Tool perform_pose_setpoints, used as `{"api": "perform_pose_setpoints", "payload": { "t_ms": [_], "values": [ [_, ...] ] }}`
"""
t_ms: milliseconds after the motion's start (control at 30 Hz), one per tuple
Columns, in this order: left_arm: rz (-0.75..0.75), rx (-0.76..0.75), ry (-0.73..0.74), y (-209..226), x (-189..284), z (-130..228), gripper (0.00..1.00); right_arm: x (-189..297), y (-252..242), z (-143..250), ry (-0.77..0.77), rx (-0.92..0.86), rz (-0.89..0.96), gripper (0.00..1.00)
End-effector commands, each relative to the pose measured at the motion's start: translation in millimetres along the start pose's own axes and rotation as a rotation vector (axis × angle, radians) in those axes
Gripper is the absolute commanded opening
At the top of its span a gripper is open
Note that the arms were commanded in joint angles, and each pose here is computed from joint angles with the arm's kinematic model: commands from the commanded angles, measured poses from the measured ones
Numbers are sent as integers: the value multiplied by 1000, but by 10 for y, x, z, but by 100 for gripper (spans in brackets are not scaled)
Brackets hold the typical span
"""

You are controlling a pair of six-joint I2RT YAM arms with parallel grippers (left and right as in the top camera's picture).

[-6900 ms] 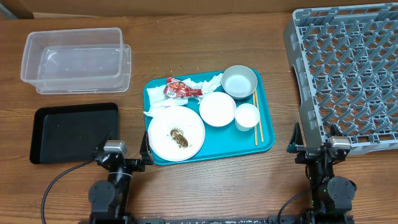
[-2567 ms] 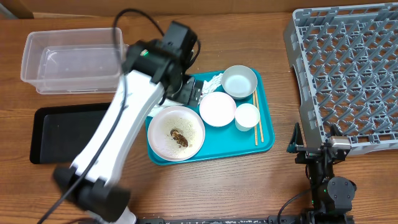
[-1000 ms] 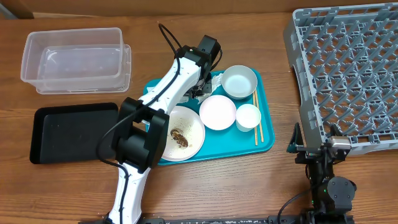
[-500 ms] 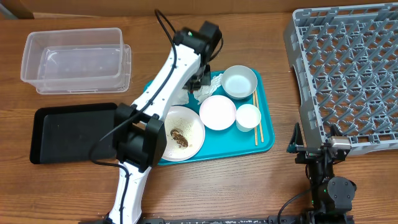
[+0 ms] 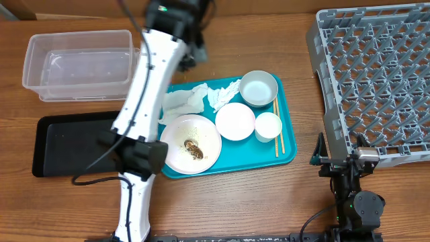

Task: Sort waste into correct bins and load items into the dishwasher
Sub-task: 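Carry the red wrapper with the left gripper into the clear bin, then move the left gripper back to the tray and grasp the white tissue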

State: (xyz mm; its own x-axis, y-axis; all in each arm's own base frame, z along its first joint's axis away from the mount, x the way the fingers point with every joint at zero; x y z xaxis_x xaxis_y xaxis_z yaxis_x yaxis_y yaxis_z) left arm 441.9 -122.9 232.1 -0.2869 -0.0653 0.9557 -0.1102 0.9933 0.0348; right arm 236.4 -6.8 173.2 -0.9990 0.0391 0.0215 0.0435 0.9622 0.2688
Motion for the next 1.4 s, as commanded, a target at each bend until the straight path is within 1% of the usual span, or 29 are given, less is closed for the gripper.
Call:
{"api": "perform_pose_setpoints", "payload": {
  "t_ms": [0,233,367,433,467,500,533,567,600,700,767,867,933,1000,1067,1167,1200,1300,1367],
  "values": [
    [-26,180,-41,456,106,-165,4,-1,-19,14,-6,3,7,100],
    [-88,417,-59,1465,17,-376,4,-1,-19,14,-6,3,7,100],
    [-112,520,-60,1946,-47,-400,4,-1,-19,14,-6,3,7,100],
    [-128,562,-56,2160,-90,-388,6,-1,-19,14,-6,3,7,100],
    [-133,581,-57,2246,-108,-388,15,-1,-19,14,-6,3,7,100],
    [-138,597,-58,2322,-125,-385,34,-1,-19,14,-6,3,7,100],
    [-143,609,-57,2386,-137,-379,59,-1,-19,14,-6,3,7,100],
    [-147,620,-57,2440,-149,-375,94,-1,-19,14,-6,3,7,100],
    [-149,631,-57,2492,-159,-370,100,-1,-19,14,-6,3,7,100],
    [-148,641,-53,2549,-161,-356,100,-1,-19,14,-6,3,7,100],
    [-126,611,-47,2517,-166,-360,100,-1,-19,14,-6,3,7,100],
    [-33,537,-21,2343,-180,-364,100,-1,-19,14,-6,3,7,100],
    [73,462,10,2133,-177,-349,100,-1,-19,14,-6,3,7,100],
    [203,367,50,1841,-146,-301,100,-1,-19,14,-6,3,7,100],
    [295,269,83,1560,-103,-241,100,-1,-19,14,-6,3,7,100],
    [404,65,78,1084,-40,-218,100,-1,-19,14,-6,3,7,100],
    [413,8,81,908,-27,-192,100,-1,-19,14,-6,3,7,100],
    [385,-100,94,509,-15,-97,100,-1,-19,14,-6,3,7,100],
    [315,-143,107,291,-36,-11,100,-1,-19,14,-6,3,7,100]
  ]
}}
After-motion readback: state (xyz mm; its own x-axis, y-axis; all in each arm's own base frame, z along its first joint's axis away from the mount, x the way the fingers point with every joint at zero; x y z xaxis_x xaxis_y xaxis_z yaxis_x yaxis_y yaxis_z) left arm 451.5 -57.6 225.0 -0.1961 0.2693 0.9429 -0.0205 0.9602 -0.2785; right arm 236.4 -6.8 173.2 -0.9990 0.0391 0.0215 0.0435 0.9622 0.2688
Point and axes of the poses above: each gripper's point midway between its finger pads, its own x axis back along the fingers, its own y axis along the line the jaws close on, z = x × y, the point moved 1 cm from there along x, back along the fingers, and after that the axes turned 11 degrees about -x, right-handed, at the moved point
